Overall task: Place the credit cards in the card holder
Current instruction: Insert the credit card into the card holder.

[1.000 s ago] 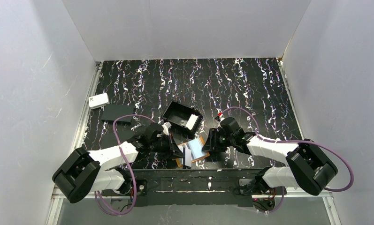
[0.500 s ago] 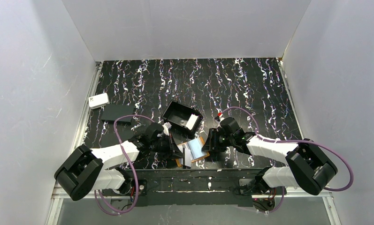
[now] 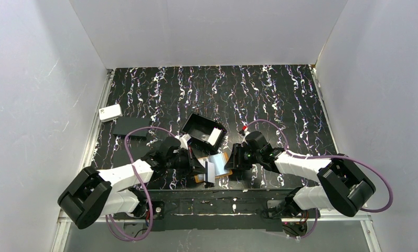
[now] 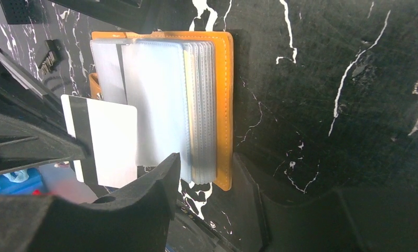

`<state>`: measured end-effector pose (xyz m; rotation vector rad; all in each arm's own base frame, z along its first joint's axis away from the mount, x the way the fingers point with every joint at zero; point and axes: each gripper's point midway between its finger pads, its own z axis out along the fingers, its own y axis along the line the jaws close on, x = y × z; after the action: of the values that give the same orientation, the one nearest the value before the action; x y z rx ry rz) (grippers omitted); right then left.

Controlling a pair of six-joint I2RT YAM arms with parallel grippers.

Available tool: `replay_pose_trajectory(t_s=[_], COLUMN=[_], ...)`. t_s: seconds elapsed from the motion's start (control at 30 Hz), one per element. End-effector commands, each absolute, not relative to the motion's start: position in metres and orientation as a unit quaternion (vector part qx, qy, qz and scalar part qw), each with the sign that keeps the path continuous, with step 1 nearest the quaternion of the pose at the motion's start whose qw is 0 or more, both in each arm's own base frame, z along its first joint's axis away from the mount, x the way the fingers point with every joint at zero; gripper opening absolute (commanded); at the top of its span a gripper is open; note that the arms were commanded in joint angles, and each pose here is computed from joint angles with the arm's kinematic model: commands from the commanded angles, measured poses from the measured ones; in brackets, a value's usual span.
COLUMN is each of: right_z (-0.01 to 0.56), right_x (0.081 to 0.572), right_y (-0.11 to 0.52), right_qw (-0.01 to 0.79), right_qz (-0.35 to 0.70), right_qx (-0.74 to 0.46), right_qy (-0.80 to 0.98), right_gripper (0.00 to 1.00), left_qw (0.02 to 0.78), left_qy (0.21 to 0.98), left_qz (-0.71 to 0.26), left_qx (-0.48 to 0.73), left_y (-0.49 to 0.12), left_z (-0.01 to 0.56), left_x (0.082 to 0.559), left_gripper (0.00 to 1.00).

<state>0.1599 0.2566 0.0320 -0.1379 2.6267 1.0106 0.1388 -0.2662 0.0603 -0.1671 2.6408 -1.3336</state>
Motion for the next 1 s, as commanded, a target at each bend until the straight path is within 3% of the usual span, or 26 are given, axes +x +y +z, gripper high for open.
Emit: replay_pose_trajectory(t_s=[0.0,0.97], right_z=[0.021,0.019], right_x=[0.157,0.157], right_y=[0.253,0.258], right_qw=[0.151,0.14], right_qz=[0.332,0.335], right_qx=[-0.048,-0.054], right_qy=[0.93,0.93], right_gripper=[0.5,0.48], left_qw=[0.104,0.109], left_qy=[0.882,0.873], left_qz=[-0.459,-0.473], left_qx=[-0.042,-0.05], left_y=[-0.269,-0.27], left_z=[0.067,0.056], left_x=[0.143,0.176], left_gripper=[0.0,0.0])
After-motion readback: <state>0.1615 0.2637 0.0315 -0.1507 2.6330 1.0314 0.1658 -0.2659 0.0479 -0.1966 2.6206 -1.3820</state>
